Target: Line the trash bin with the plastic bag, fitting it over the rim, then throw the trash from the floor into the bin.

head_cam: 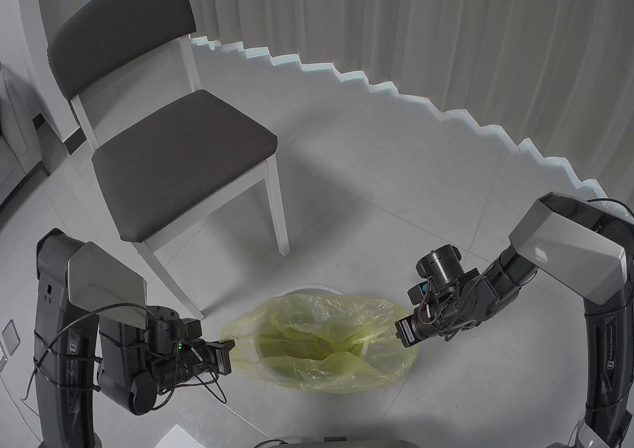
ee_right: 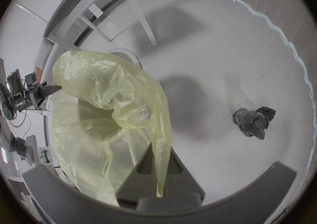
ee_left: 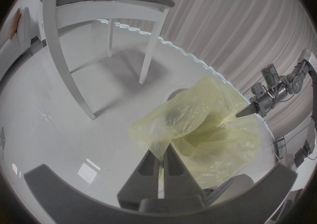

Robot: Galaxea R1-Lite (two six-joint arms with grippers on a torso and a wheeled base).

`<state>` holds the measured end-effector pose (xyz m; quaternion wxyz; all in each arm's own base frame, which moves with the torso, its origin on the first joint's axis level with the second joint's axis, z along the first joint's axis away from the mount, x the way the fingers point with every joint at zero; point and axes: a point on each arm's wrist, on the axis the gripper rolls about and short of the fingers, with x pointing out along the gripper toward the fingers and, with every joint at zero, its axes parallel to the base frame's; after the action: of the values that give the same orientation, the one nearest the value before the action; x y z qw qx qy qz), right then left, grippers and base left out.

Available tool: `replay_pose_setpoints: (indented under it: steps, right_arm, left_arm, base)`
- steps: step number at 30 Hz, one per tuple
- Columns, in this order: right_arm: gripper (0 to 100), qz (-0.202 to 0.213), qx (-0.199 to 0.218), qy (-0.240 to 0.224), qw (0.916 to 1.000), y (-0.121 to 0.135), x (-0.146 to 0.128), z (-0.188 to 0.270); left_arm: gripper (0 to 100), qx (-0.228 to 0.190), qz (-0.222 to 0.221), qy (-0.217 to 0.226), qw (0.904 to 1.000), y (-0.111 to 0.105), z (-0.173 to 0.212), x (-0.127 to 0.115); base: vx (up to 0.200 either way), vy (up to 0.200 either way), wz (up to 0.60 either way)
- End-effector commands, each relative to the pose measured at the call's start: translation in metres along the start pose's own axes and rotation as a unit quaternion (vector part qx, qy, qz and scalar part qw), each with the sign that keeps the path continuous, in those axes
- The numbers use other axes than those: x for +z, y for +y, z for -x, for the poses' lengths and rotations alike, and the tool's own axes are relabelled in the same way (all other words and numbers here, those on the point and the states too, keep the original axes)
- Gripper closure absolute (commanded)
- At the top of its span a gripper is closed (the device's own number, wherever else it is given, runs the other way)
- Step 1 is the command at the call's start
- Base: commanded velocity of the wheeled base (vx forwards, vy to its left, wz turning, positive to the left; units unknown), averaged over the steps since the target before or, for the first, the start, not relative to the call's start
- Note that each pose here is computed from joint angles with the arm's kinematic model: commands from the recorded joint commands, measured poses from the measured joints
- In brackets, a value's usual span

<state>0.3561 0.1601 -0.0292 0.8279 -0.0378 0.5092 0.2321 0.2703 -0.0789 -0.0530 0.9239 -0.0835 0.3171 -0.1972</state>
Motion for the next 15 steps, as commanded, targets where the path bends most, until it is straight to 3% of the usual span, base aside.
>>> replay_pose_setpoints:
  steps: [1, 15]
  right_arm:
    - [0, 0.006, 0.004, -0.014, 0.9999, 0.007, 0.003, 0.019]
    - [0, 0.021, 0.009, -0.08, 0.9965, 0.018, 0.024, 0.073]
  left_arm:
    - [100, -0.004, 0.014, -0.018, 0.9997, -0.004, 0.01, 0.008]
    - [100, -0.008, 0.017, -0.012, 0.9998, -0.009, 0.011, 0.006]
  base:
    - [0.0, 0.0, 0.0]
    - [0.0, 0.0, 0.0]
